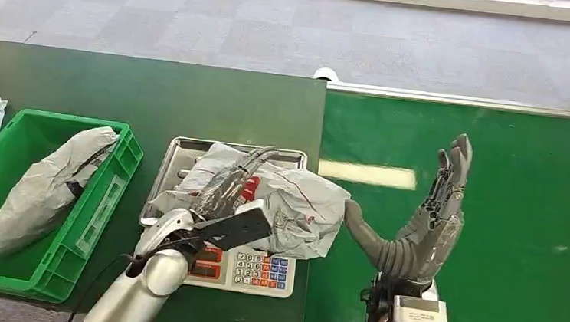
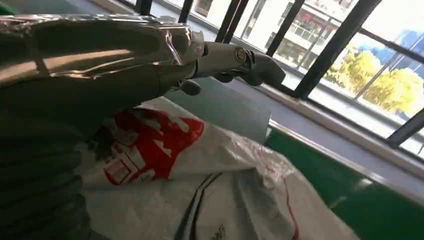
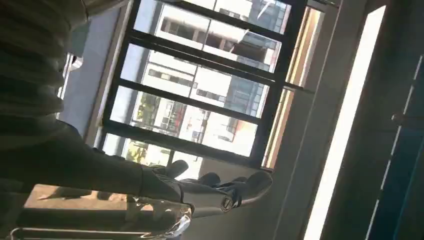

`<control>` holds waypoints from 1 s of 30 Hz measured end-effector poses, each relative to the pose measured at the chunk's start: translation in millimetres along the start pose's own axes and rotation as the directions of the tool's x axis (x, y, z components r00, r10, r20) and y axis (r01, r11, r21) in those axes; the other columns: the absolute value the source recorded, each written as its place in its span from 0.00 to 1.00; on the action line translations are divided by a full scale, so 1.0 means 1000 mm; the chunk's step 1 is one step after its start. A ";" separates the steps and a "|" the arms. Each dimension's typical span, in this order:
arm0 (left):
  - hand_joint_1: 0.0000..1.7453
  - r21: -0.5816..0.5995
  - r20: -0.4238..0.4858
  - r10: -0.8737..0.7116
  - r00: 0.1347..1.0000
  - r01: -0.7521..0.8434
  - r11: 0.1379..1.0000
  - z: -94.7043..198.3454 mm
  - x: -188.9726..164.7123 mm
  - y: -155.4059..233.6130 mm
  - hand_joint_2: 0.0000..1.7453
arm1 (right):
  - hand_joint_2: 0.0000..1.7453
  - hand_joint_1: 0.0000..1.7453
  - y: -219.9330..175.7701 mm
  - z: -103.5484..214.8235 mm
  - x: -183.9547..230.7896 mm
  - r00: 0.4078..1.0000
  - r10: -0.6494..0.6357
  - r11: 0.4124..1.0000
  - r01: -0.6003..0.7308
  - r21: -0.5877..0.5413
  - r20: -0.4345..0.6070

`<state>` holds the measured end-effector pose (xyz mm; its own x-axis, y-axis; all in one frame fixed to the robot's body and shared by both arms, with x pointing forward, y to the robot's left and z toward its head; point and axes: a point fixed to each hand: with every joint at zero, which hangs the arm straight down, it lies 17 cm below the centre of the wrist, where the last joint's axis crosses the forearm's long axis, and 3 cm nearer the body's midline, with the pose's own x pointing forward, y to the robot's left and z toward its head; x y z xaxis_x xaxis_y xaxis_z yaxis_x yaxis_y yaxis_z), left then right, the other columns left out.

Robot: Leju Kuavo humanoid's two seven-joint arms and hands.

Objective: Moved the parcel from conveyor to table for the left to box.

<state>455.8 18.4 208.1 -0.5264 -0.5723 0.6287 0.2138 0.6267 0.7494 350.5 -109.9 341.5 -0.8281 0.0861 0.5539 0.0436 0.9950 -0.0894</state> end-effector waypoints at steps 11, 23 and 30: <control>0.96 -0.255 -0.047 -0.117 0.992 0.101 0.961 -0.015 -0.035 -0.071 1.00 | 1.00 0.00 0.002 -0.004 0.007 1.000 0.014 1.000 -0.013 -0.010 0.006; 0.97 -0.250 -0.020 0.006 1.000 -0.011 0.968 -0.026 -0.026 -0.063 1.00 | 1.00 0.00 -0.004 -0.002 0.003 0.999 0.038 0.999 -0.039 -0.028 -0.012; 0.97 -0.132 -0.014 0.127 0.992 -0.128 0.983 -0.026 -0.022 -0.039 1.00 | 1.00 0.00 -0.004 0.002 -0.002 0.999 0.040 0.999 -0.041 -0.021 -0.036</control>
<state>480.6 -7.1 170.7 -0.4832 -0.4953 0.7220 0.3859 0.6197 0.6834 350.6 -113.8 339.2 -0.8049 0.1275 0.5795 0.0893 0.9916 -0.0941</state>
